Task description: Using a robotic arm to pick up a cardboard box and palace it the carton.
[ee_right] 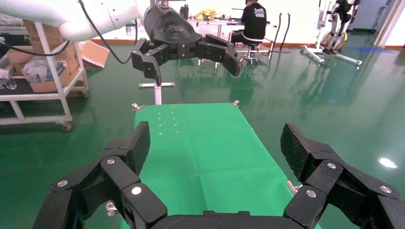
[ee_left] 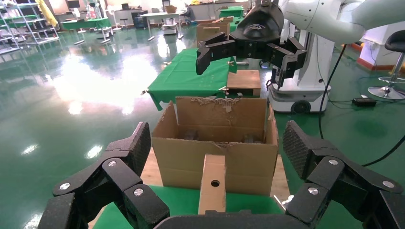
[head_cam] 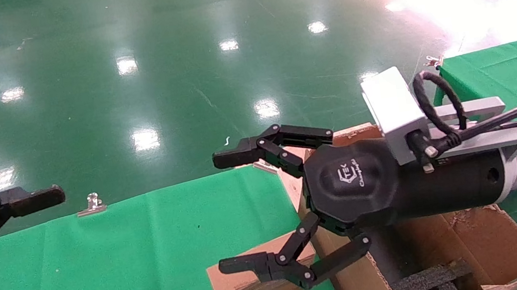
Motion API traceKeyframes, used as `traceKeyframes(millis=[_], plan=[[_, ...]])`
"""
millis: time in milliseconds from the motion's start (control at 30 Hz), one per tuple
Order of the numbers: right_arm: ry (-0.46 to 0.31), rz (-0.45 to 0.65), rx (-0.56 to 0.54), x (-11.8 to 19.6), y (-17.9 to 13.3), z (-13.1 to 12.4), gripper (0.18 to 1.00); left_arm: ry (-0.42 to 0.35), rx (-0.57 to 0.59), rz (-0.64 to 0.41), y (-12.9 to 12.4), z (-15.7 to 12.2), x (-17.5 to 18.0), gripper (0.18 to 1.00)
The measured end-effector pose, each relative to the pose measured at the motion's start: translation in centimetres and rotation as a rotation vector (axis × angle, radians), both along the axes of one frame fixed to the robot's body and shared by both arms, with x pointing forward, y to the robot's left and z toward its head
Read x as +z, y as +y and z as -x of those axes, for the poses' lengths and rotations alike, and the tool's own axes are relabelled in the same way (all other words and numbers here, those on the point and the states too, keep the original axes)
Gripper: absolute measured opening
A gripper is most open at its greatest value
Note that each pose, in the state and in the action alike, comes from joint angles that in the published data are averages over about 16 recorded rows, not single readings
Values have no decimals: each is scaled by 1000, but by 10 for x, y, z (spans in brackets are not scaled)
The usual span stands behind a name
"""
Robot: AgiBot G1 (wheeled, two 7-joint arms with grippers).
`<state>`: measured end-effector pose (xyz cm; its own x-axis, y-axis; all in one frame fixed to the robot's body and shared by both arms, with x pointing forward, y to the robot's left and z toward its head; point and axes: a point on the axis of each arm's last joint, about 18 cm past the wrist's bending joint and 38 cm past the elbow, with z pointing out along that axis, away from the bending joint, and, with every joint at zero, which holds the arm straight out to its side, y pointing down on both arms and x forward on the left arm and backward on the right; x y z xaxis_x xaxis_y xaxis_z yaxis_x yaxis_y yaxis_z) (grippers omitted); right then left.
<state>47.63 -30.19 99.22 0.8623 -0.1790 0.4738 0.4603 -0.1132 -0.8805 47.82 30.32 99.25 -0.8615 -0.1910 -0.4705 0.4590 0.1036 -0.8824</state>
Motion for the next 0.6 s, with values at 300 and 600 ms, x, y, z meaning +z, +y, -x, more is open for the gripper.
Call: traceKeyframes(millis=[300,600], plan=[[0,0,0,0,0,0,1001,0,0,0,0,0,0,1001],[0,0,0,0,0,0,1001,0,0,0,0,0,0,1001]])
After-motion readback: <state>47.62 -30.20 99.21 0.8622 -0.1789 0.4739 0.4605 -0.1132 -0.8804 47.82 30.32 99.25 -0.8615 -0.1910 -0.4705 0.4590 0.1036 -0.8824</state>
